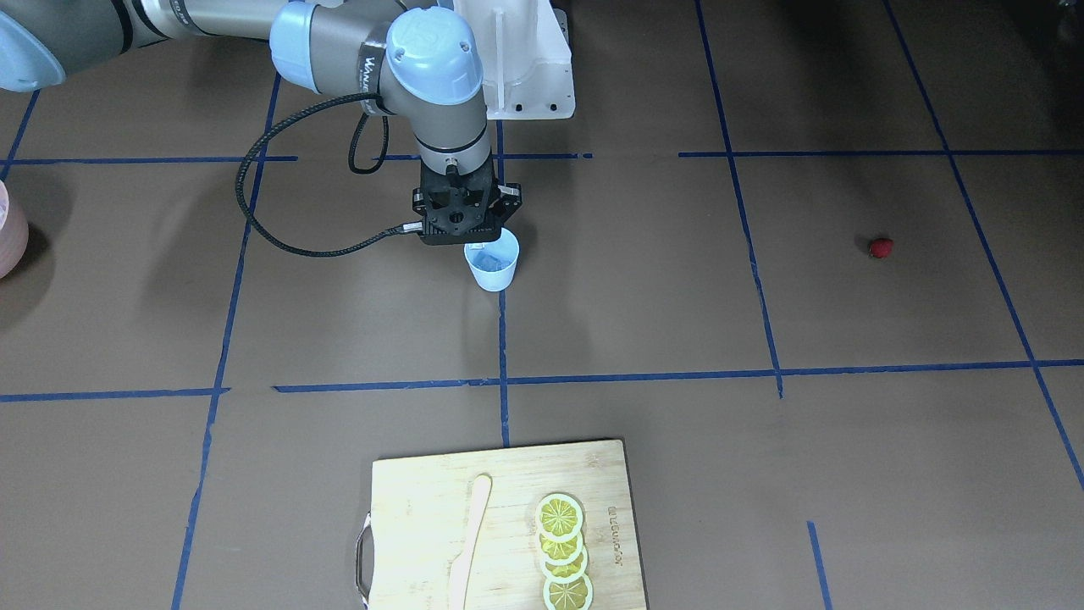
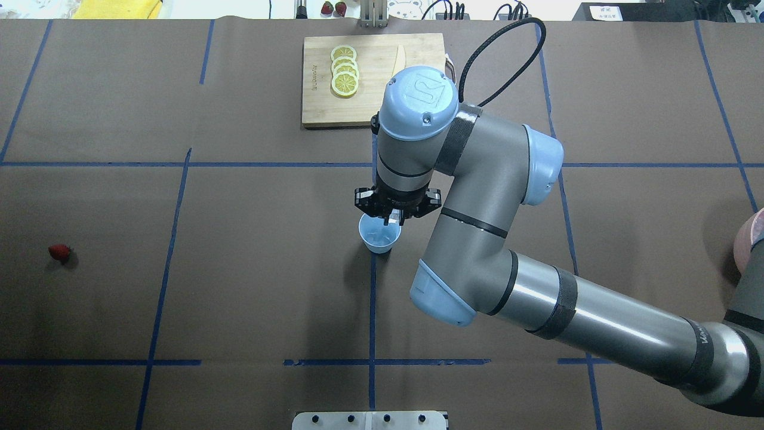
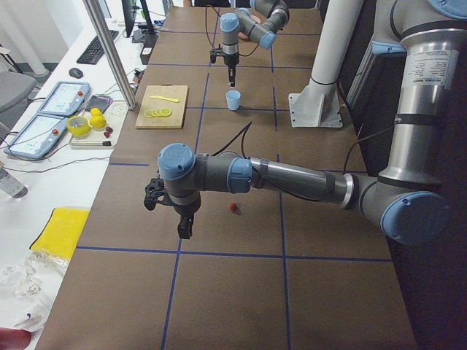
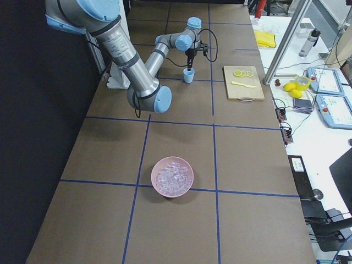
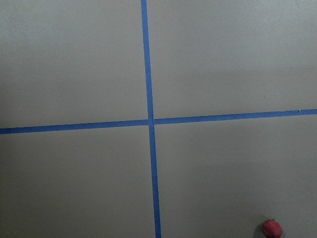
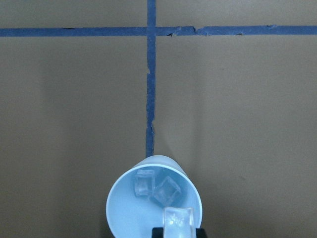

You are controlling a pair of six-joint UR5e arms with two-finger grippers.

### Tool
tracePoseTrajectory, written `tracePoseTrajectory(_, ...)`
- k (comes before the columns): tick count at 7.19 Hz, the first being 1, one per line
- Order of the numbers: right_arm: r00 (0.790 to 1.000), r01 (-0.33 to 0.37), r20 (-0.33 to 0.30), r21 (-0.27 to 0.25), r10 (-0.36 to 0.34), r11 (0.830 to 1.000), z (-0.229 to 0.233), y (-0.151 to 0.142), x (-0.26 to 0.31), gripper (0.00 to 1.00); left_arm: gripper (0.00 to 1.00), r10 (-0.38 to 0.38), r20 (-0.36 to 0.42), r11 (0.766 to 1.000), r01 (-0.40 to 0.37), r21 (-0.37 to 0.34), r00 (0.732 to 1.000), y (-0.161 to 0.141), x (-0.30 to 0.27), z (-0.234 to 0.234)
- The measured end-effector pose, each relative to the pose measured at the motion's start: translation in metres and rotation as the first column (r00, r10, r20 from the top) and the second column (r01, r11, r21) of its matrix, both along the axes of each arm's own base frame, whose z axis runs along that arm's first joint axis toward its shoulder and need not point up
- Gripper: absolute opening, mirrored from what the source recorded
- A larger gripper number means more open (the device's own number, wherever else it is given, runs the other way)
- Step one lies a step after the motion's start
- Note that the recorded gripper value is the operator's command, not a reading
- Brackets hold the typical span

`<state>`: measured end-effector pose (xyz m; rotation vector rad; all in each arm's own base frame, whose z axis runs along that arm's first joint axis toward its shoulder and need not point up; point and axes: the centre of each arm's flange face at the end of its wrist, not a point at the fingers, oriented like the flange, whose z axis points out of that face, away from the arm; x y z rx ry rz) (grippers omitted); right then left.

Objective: Put ice and strawberries in cup
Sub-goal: 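Carry the ice cube in the right gripper over the light-blue cup, then open the right gripper to drop the ice cube into the cup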

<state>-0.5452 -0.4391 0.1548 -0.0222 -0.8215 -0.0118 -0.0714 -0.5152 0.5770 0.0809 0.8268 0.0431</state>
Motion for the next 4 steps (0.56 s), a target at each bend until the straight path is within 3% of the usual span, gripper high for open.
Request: tracePoseTrajectory(4, 1.000, 0.002, -0.002, 0.002, -0.002, 1.000, -0.010, -0.001, -0.014, 0.08, 1.00, 0.000, 0.000, 1.000, 0.000, -0.001, 1.000, 0.000, 0.000, 0.001)
